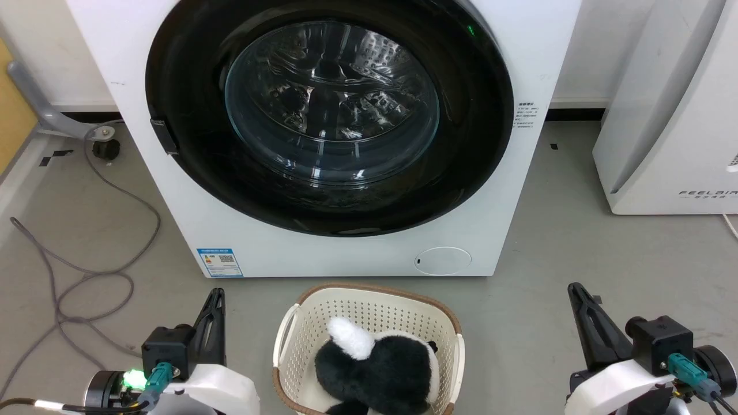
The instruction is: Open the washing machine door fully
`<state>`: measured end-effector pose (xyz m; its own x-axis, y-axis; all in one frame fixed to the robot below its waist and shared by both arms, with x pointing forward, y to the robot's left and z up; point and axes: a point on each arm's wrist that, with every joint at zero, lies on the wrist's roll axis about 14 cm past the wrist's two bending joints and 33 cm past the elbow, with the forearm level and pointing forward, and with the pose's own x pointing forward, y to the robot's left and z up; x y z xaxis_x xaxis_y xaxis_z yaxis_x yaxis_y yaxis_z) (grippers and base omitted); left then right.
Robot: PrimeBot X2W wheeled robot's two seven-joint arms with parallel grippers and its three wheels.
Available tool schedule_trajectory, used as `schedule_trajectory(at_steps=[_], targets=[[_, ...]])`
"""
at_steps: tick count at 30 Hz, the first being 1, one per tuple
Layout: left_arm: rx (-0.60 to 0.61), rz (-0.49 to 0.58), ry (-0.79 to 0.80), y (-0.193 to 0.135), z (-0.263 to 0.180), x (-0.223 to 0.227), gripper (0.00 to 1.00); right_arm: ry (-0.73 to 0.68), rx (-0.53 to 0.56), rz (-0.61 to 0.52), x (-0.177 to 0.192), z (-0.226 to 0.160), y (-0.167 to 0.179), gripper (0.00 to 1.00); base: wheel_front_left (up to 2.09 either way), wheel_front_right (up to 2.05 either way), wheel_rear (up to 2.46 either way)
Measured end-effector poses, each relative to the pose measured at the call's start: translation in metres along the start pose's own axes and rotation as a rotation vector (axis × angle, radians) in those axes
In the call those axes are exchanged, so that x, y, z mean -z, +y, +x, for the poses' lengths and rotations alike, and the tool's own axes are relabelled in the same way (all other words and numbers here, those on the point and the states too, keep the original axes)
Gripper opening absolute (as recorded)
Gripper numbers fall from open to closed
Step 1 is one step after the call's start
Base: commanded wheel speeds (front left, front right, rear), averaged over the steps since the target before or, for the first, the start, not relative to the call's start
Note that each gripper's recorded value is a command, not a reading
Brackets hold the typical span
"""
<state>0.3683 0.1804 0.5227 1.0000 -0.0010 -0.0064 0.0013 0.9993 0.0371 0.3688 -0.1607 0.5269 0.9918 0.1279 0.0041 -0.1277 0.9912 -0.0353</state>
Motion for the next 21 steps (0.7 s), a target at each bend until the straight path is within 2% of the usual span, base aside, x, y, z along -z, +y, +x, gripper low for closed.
schedule_trajectory(at_steps=[3, 4, 21], targets=[[0.0, 0.005, 0.008, -0.0006, 0.0001, 0.0009, 0.0, 0.009, 0.0, -0.001, 0.0015, -0.0001, 0.0, 0.0, 0.0, 0.0, 0.0], [0.0, 0.005, 0.009, -0.0007, 0.0, 0.0011, 1.0, 0.011, 0.0, -0.004, 0.0017, -0.0002, 0.0001, 1.0, 0.0, 0.0, 0.0], [-0.011, 0.002, -0.009, 0.0008, 0.0002, -0.0008, 1.0, -0.022, 0.014, 0.032, -0.0041, -0.0001, -0.0048, 1.0, 0.0, 0.0, 0.0]])
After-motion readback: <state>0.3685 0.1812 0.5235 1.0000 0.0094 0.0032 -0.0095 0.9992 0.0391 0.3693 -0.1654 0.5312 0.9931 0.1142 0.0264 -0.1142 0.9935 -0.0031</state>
